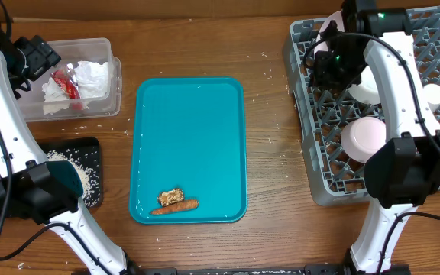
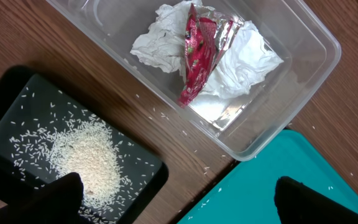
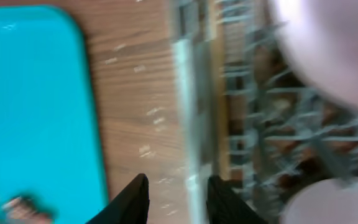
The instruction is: Sort waste into correct bins and load items into the dishwasher
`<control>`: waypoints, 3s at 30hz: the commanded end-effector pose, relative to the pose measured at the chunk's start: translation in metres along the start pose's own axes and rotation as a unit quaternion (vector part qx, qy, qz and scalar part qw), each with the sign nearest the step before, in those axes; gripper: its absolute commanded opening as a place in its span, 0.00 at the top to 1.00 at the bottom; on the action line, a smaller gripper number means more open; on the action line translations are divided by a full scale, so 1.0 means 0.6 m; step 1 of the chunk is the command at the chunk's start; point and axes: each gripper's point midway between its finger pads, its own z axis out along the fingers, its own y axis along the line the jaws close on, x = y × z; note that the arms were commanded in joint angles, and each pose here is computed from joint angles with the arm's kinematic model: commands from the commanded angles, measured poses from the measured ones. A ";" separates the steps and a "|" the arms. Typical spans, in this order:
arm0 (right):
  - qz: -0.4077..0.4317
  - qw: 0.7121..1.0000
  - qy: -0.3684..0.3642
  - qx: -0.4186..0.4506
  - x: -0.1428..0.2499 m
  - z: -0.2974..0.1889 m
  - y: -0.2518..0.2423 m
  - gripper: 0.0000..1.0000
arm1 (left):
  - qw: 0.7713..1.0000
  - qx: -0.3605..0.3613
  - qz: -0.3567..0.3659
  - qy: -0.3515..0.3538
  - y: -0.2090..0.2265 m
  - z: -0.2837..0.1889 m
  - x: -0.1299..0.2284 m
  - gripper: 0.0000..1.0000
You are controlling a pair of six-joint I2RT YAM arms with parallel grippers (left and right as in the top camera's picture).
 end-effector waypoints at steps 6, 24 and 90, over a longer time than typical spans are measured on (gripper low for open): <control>-0.039 0.984 0.067 -0.160 0.072 -0.033 0.170 0.67 | 1.000 0.005 -0.002 -0.002 -0.010 -0.003 0.002 0.00; -0.289 0.947 0.094 -0.100 0.267 0.062 0.472 0.00 | 0.998 0.060 0.000 0.021 -0.043 -0.005 0.015 0.00; -0.063 0.996 0.058 -0.039 0.116 0.032 0.282 0.00 | 0.975 0.032 0.050 0.213 0.007 0.200 0.591 0.05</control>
